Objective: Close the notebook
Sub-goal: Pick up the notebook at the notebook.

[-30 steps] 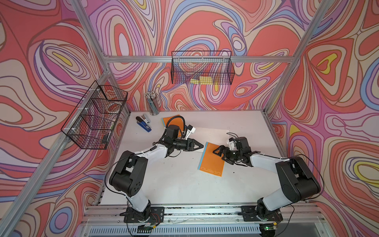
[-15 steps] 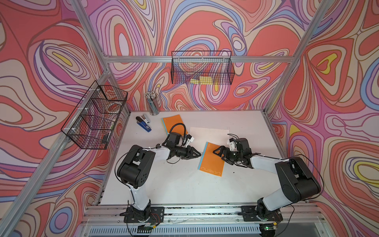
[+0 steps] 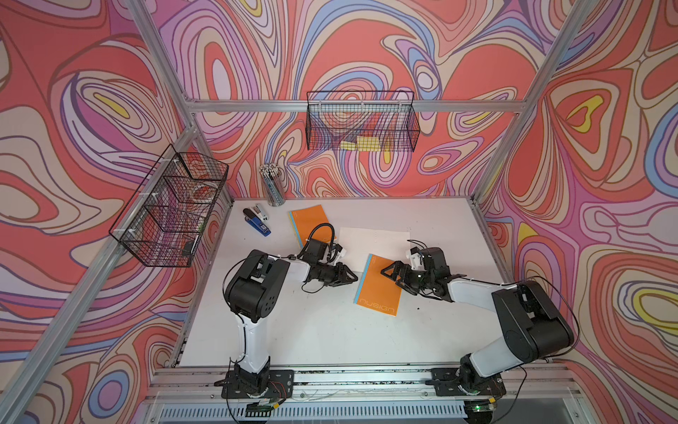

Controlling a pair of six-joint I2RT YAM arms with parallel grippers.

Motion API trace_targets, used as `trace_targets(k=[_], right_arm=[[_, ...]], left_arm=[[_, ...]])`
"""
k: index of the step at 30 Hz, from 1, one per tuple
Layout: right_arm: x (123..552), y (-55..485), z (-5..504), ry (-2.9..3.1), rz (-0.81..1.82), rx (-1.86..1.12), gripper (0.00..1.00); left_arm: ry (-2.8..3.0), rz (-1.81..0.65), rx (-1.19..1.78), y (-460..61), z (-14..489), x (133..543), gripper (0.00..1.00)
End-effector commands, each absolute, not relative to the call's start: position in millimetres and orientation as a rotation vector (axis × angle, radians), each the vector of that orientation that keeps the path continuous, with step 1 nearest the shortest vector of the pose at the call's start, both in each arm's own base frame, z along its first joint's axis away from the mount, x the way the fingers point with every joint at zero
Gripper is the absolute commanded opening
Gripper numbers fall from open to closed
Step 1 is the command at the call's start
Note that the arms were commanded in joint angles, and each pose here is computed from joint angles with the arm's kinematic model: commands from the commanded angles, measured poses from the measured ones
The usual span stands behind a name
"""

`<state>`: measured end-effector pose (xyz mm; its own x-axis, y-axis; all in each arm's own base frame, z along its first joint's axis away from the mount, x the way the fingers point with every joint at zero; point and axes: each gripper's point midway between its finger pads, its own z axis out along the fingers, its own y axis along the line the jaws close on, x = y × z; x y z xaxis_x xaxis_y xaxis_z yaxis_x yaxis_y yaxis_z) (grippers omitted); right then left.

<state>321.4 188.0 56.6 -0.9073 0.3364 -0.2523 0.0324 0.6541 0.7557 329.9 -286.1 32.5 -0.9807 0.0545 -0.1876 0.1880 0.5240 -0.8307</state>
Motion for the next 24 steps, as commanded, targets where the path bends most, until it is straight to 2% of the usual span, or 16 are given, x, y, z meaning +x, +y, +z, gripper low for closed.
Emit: trace_targets(k=[1, 19, 24], right_arm=[[308.2, 184.2, 41.3, 2.559, 1.109, 0.328, 0.98], [306.2, 185.0, 35.0, 2.546, 1.135, 0.348, 0.98], [304.6, 184.7, 31.2, 2.550, 1.137, 0.351, 0.98]], left_arm=[[2.630, -1.435, 0.222, -285.7, 23.2, 336.0, 0.36], [2.732, -1.473, 0.282, -318.4, -1.7, 329.2, 0.35], [2.685, -1.545, 0.291, -323.2, 5.0, 327.0, 0.24]])
